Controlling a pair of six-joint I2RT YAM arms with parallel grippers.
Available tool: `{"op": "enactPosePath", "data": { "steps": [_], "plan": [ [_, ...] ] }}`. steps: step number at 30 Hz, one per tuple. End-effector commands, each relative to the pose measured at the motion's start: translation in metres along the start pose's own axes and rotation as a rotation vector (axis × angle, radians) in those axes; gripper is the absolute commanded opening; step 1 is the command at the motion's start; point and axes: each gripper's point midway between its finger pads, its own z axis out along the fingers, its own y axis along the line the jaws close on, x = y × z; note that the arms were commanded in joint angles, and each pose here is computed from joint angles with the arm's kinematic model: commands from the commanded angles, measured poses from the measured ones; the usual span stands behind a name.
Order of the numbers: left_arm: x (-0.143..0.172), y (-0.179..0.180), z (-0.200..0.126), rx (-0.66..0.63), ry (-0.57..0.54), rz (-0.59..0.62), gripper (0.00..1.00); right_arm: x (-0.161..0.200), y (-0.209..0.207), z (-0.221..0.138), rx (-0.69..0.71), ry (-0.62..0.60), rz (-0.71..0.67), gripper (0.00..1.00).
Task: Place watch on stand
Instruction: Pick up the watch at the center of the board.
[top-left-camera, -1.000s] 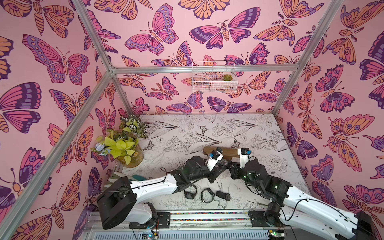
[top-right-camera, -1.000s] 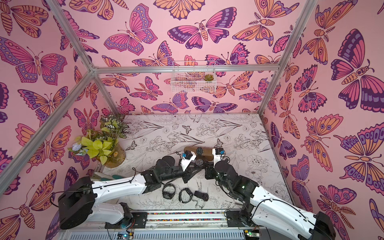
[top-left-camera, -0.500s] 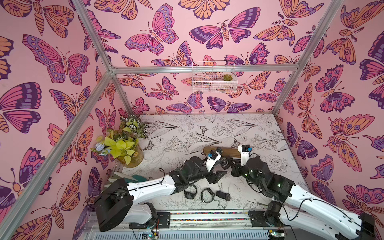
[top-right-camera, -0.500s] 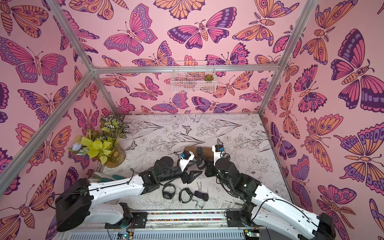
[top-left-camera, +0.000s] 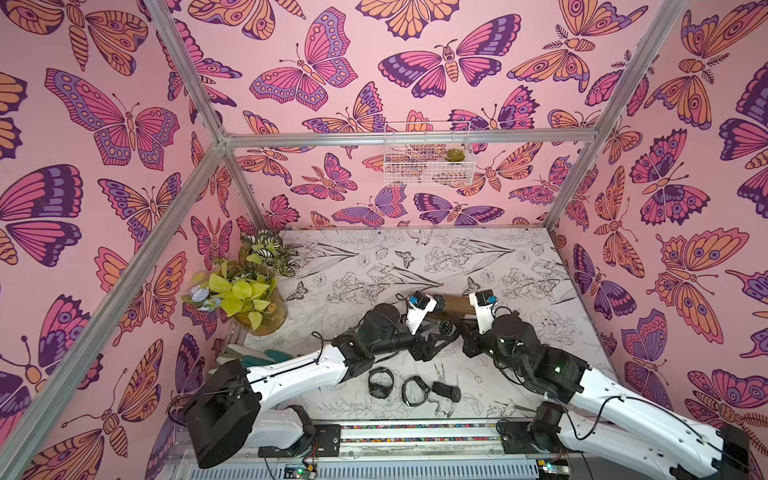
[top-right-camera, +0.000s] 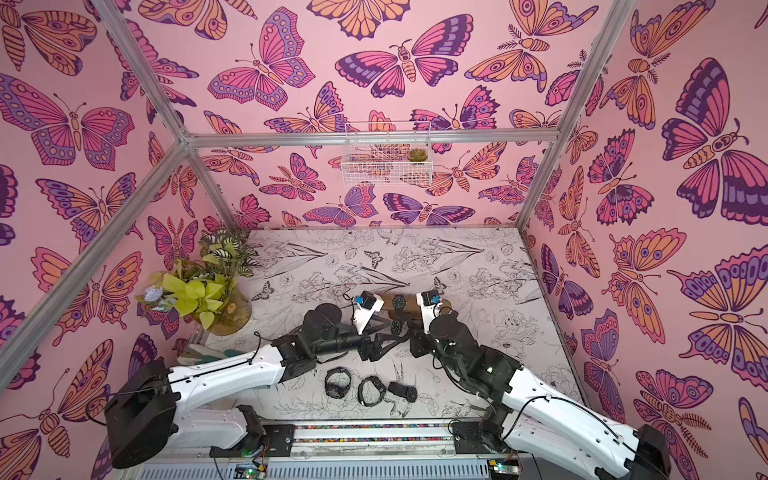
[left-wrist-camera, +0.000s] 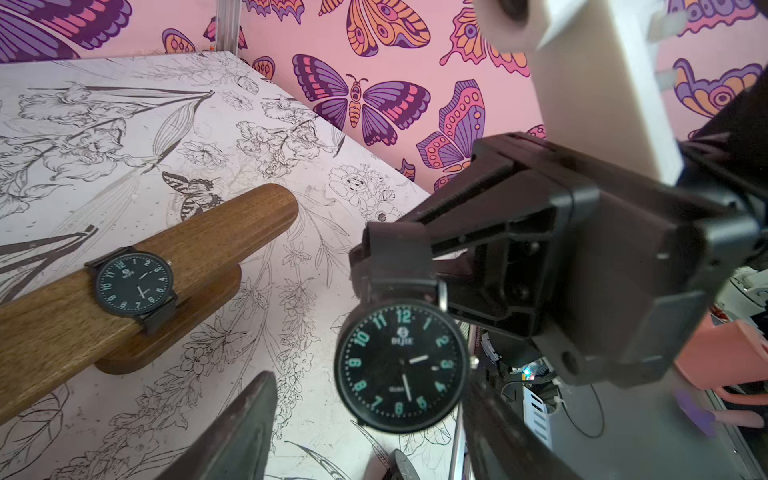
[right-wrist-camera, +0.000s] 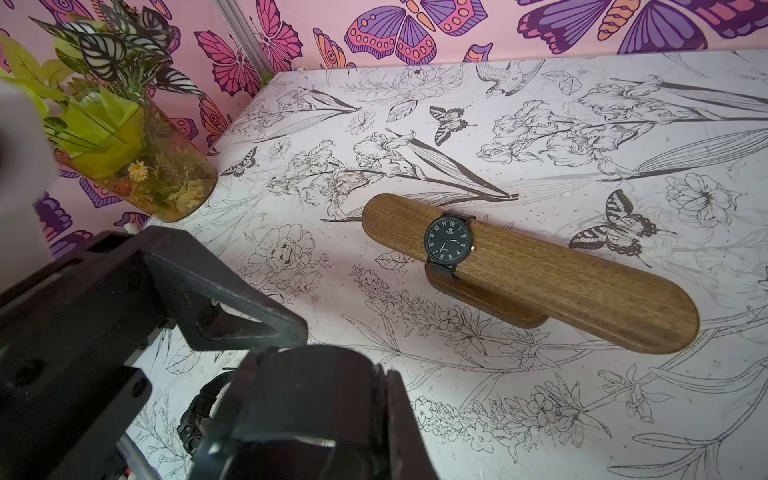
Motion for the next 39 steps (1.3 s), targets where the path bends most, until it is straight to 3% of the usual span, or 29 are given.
{"op": "enactPosePath", "data": {
  "steps": [1,24,32,39],
  "plan": [
    [-0.003,-0.008,0.000,0.037,0.021,-0.017,0.72,-0.003,0.002,0.001,0.001,0.001,-0.031,0.00],
    [0.004,-0.003,0.006,0.013,0.097,-0.005,0.58,0.000,0.005,0.006,0.015,0.022,-0.057,0.00],
    [0.005,-0.003,0.008,0.016,0.106,-0.002,0.59,0.002,0.006,0.007,0.019,0.029,-0.066,0.00],
    [0.009,-0.002,0.009,0.015,0.122,-0.001,0.49,0.003,0.007,0.009,0.019,0.033,-0.069,0.00]
  ]
}}
